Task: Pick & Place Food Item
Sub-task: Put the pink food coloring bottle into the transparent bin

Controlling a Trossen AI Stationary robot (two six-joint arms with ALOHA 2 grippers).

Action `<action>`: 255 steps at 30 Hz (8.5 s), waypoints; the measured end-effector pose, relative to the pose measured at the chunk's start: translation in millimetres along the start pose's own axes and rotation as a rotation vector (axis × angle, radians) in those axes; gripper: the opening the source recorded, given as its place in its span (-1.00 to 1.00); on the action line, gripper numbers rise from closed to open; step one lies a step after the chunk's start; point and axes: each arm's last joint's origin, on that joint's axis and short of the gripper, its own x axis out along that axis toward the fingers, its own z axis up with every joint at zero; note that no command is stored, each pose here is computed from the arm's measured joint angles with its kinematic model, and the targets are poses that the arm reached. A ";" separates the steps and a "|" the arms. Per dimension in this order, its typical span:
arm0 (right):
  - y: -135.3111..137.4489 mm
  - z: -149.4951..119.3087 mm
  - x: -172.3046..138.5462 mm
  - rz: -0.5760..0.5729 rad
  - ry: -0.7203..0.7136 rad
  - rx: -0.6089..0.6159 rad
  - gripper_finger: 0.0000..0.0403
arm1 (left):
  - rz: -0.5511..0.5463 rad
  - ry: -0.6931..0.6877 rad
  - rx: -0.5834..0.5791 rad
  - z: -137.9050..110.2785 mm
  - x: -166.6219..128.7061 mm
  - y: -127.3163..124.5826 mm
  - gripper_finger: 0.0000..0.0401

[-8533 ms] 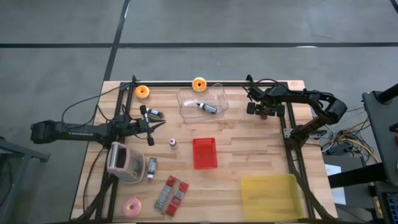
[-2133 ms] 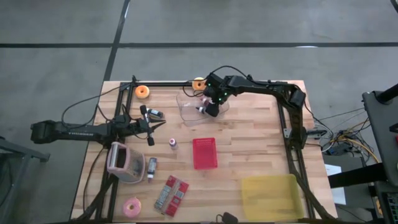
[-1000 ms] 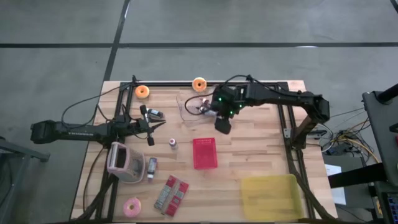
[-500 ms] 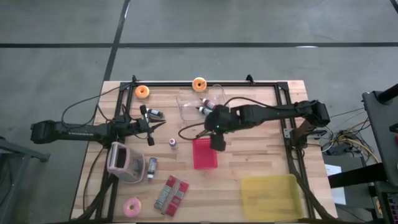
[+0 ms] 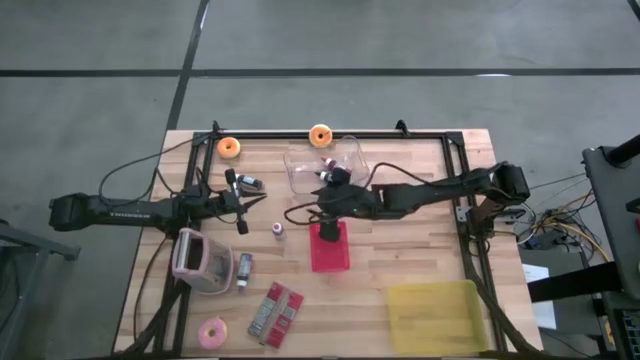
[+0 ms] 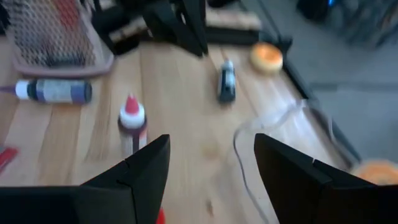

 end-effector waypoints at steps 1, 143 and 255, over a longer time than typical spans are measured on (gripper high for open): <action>0.7 -2.5 1.3 0.001 -0.034 -0.014 0.13 | -0.001 0.000 0.000 0.0 0.0 0.0 -0.86; 37.6 -70.7 138.7 0.227 -0.193 0.062 -0.41 | -0.003 0.006 0.001 -0.6 0.1 -0.3 -0.86; -109.8 -84.0 133.0 -0.146 -0.126 0.412 -0.39 | -0.004 0.009 0.001 -0.8 0.2 -0.4 -0.86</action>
